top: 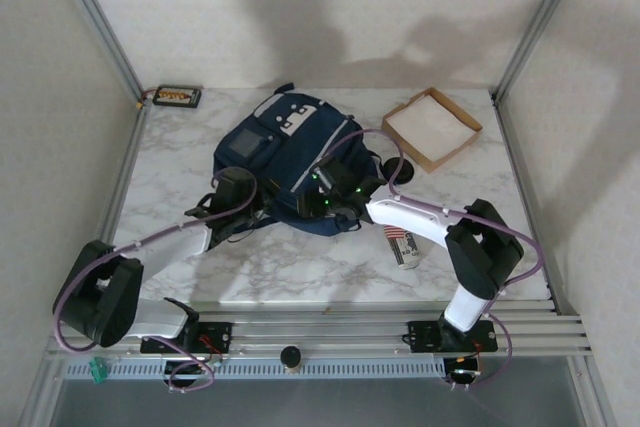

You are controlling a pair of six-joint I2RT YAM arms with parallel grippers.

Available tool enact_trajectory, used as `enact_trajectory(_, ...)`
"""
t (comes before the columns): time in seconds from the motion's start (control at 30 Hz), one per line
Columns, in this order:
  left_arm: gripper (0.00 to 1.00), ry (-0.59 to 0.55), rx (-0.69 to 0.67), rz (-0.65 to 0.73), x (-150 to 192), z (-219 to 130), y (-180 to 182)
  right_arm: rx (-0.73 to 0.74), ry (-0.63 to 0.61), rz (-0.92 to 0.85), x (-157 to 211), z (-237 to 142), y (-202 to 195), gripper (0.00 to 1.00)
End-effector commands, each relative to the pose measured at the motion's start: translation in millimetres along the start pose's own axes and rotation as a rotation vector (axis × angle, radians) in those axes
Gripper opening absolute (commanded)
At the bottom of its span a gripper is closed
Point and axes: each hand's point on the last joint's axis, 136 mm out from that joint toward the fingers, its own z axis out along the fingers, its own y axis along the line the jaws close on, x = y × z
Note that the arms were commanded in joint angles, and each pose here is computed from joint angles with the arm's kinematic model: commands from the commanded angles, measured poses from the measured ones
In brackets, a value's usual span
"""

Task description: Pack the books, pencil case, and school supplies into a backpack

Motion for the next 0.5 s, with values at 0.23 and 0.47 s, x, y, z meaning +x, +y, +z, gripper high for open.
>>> enact_trajectory(0.23,0.43,0.026,0.097,-0.056,-8,40,-41,0.01,-0.052,0.061,-12,-1,-2,0.53)
enact_trajectory(0.47,0.4,0.041,0.129,-0.084,-7,48,-51,0.097,-0.014,0.183,11,9,5,0.49)
